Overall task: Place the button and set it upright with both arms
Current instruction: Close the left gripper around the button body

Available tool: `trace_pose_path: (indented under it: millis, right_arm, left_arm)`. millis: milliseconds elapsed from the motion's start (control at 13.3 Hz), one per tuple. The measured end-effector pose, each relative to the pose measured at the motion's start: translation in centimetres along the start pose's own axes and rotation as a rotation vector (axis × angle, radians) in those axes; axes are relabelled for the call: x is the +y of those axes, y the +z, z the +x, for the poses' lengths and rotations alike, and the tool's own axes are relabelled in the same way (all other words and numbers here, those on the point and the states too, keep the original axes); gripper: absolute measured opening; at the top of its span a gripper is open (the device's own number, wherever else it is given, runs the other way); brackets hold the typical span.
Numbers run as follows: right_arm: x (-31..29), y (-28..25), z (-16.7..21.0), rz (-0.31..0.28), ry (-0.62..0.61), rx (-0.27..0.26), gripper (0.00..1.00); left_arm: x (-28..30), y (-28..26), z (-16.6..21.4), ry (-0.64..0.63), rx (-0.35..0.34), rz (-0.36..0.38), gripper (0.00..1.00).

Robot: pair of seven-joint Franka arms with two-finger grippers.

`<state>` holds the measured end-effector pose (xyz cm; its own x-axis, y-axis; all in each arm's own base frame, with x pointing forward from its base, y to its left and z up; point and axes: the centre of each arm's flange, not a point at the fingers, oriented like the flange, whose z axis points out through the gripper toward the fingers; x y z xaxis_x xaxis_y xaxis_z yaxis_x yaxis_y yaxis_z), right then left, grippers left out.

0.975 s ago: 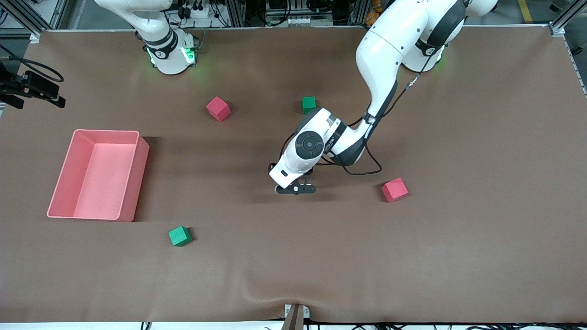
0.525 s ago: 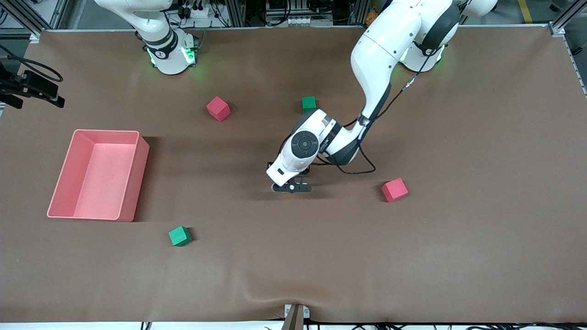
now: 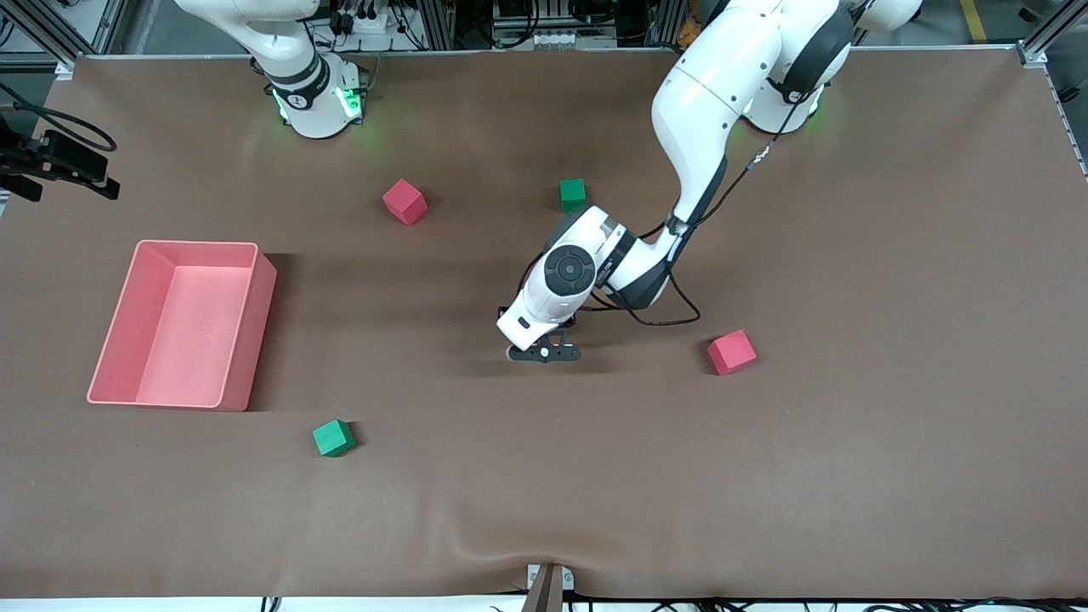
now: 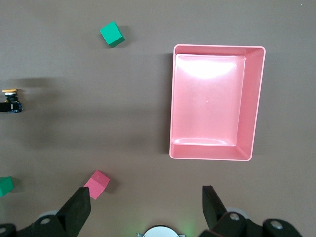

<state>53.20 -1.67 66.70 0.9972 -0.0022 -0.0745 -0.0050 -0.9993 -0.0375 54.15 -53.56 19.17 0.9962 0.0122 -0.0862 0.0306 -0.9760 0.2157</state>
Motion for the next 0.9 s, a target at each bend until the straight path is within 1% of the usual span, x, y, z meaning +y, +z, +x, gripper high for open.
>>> trace_pose_path:
  millis: [300, 375, 600, 825, 900]
  right_arm:
    - [0.0, 0.0, 0.0, 0.0, 0.0, 0.0, 1.0]
    - [0.0, 0.0, 0.0, 0.0, 0.0, 0.0, 1.0]
    - [0.1, 0.0, 0.0, 0.0, 0.002, -0.002, 1.0]
    - [0.4, 0.0, -0.1, 0.001, 0.008, -0.004, 1.0]
    - [0.4, 0.0, -0.1, 0.001, 0.007, -0.004, 1.0]
  left_arm:
    - [0.0, -0.1, 0.1, 0.0, 0.005, -0.003, 0.63]
    - [0.0, -0.1, 0.1, 0.0, 0.006, -0.004, 0.61]
    - [0.0, 0.3, 0.0, 0.001, 0.005, -0.003, 0.61]
    - [-0.2, 0.9, -0.1, -0.001, -0.001, 0.002, 0.58]
    - [-0.2, 1.1, -0.1, -0.001, 0.0, 0.002, 0.53]
